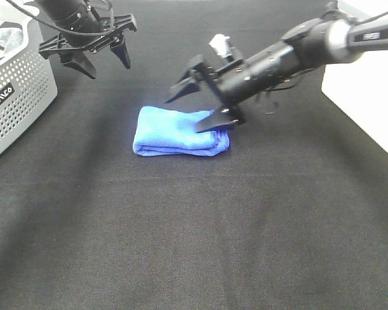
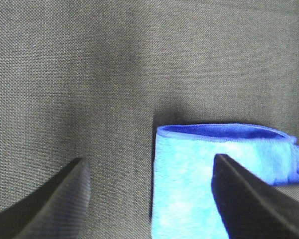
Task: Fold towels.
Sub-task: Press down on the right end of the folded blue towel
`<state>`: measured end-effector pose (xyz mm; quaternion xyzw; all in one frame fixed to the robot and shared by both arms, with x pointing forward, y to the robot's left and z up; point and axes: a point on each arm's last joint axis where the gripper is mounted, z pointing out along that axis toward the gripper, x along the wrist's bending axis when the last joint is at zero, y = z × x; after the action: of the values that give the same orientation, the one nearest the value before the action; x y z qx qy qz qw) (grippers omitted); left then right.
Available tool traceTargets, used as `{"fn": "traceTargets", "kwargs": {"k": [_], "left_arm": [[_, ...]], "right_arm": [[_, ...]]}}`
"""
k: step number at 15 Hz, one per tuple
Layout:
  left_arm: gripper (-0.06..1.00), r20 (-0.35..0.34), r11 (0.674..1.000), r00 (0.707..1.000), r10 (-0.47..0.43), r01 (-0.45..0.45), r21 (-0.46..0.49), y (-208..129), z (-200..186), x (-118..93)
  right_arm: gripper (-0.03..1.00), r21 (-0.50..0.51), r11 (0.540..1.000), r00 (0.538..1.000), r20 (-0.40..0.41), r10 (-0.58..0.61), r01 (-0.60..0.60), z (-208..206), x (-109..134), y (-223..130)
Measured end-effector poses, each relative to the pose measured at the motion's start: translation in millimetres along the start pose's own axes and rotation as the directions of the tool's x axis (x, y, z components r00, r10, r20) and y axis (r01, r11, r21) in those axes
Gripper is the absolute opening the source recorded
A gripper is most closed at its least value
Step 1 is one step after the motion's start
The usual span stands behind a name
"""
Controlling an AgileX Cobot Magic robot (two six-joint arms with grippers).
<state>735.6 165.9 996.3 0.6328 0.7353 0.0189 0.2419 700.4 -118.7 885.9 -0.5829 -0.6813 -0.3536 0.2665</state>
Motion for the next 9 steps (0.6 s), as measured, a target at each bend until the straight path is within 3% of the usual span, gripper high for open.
{"fn": "traceTargets", "kwargs": {"k": [4, 7, 9], "left_arm": [[0.66, 0.001, 1.0, 1.0, 0.0, 0.0, -0.001, 0, 0, 0], [0.66, 0.005, 1.0, 1.0, 0.013, -0.012, -0.009, 1, -5, -2], [0.66, 0.011, 0.998, 0.998, 0.058, -0.057, -0.034, 3, -22, -6]], "right_arm": [[0.92, 0.05, 0.998, 0.993, 0.106, -0.046, 0.041, -8, -13, -3], [0.92, 0.054, 0.996, 0.988, 0.135, -0.082, 0.075, -15, -6, -2], [0.92, 0.054, 0.993, 0.973, 0.197, -0.116, 0.108, -29, 4, 0]]}}
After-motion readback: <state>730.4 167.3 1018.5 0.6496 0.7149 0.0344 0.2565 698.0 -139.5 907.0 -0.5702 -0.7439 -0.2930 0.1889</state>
